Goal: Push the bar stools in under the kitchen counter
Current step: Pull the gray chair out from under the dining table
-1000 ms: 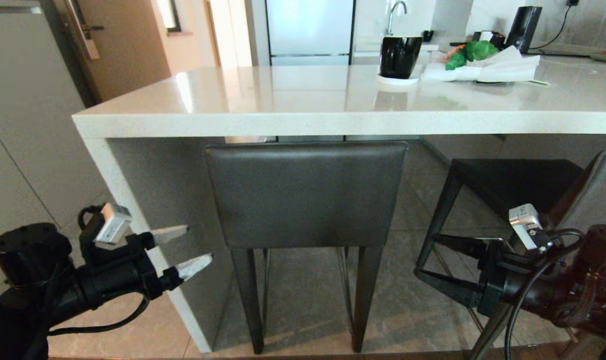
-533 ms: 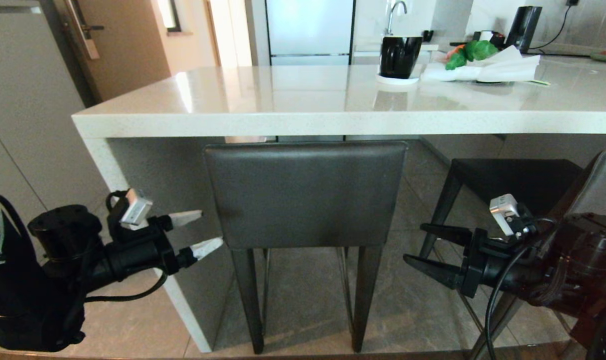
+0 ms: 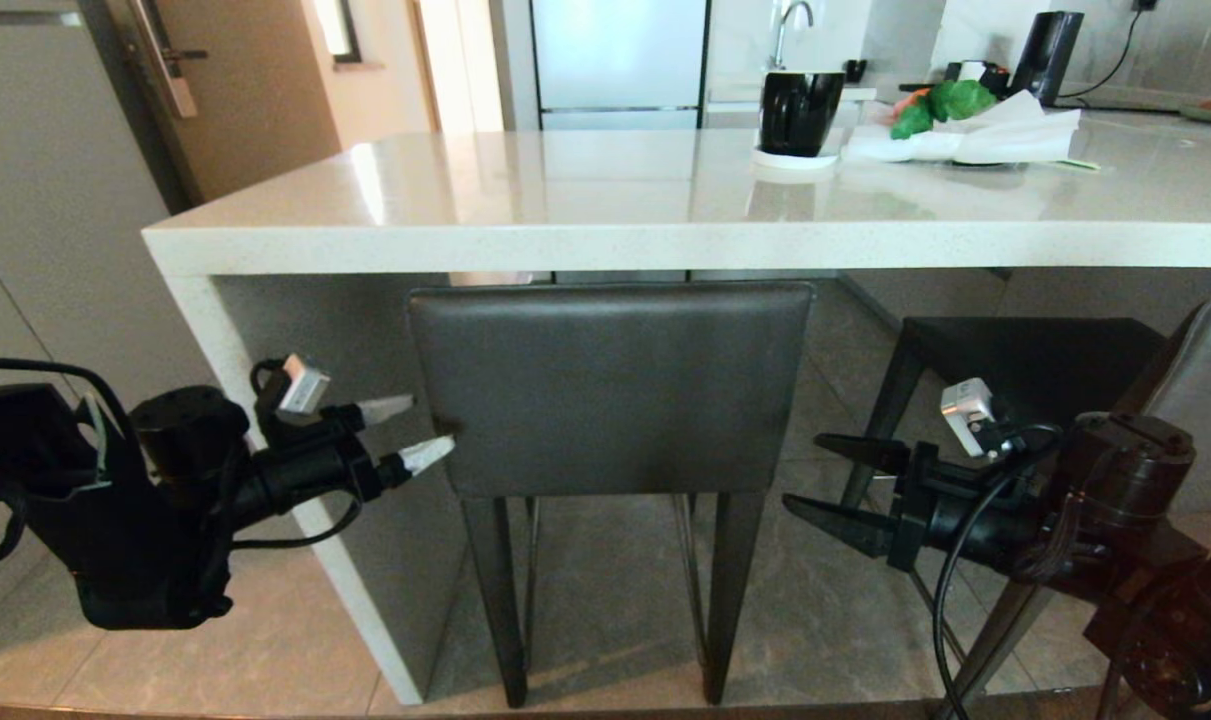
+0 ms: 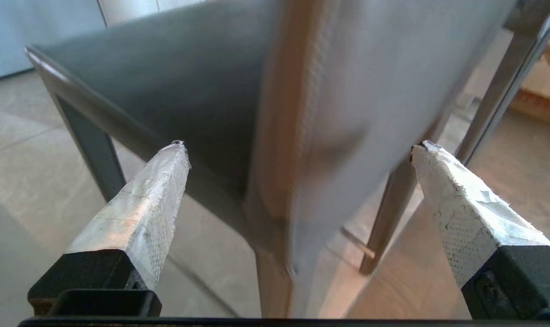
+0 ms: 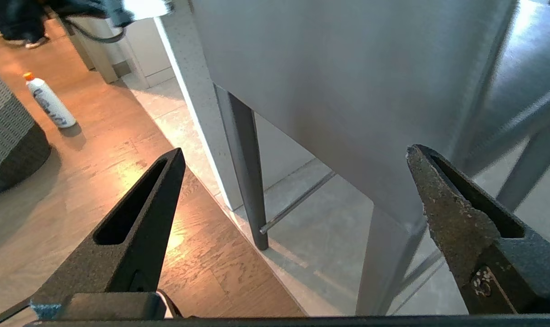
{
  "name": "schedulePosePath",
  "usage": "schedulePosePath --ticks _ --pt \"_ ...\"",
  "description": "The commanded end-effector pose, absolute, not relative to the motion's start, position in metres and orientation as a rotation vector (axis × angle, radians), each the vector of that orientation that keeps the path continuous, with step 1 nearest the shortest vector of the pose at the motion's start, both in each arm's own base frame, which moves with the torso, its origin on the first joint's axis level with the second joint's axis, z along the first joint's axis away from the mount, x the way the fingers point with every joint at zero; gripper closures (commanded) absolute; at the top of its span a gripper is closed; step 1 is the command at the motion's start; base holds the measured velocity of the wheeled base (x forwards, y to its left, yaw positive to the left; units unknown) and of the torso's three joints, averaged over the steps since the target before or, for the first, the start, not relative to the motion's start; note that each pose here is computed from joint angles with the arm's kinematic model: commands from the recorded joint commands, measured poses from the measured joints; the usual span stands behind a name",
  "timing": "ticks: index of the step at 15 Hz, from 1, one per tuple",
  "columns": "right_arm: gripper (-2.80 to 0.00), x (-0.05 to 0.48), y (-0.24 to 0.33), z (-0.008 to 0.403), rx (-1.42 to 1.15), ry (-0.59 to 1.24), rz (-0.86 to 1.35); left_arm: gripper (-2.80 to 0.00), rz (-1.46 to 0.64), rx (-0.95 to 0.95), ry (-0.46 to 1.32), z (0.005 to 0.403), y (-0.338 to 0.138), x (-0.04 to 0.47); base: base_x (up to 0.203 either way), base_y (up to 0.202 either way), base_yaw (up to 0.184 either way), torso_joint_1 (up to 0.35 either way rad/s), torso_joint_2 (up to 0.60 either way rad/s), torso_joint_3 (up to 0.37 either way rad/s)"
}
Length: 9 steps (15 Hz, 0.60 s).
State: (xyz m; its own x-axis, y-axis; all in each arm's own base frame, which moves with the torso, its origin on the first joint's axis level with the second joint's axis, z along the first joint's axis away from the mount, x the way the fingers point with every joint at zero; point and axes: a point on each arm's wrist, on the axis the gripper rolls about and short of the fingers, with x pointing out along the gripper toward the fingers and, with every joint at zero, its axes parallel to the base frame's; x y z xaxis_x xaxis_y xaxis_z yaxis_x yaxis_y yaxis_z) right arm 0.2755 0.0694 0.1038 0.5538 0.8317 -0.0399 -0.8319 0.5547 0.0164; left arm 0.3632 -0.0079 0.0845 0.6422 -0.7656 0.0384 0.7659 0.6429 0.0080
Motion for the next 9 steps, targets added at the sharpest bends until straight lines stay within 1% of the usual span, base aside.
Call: schedulePosePath --ticks 1,6,9 --pt "-2.80 0.279 0.073 0.103 -0.008 0.036 0.996 -2.80 -0.891 -0.021 -0.059 0.086 -0.012 0.373 0.000 0.000 0.000 0.000 0.00 0.000" --pt "-2.80 0.294 0.081 0.099 -0.010 0.025 1.010 -2.80 -0.936 -0.034 -0.073 0.093 -0.028 0.375 0.000 0.000 0.000 0.000 0.00 0.000" --pt "-2.80 0.296 0.089 0.095 -0.008 0.033 1.033 -2.80 -0.978 -0.046 -0.044 0.089 -0.052 0.363 0.000 0.000 0.000 0.000 0.00 0.000"
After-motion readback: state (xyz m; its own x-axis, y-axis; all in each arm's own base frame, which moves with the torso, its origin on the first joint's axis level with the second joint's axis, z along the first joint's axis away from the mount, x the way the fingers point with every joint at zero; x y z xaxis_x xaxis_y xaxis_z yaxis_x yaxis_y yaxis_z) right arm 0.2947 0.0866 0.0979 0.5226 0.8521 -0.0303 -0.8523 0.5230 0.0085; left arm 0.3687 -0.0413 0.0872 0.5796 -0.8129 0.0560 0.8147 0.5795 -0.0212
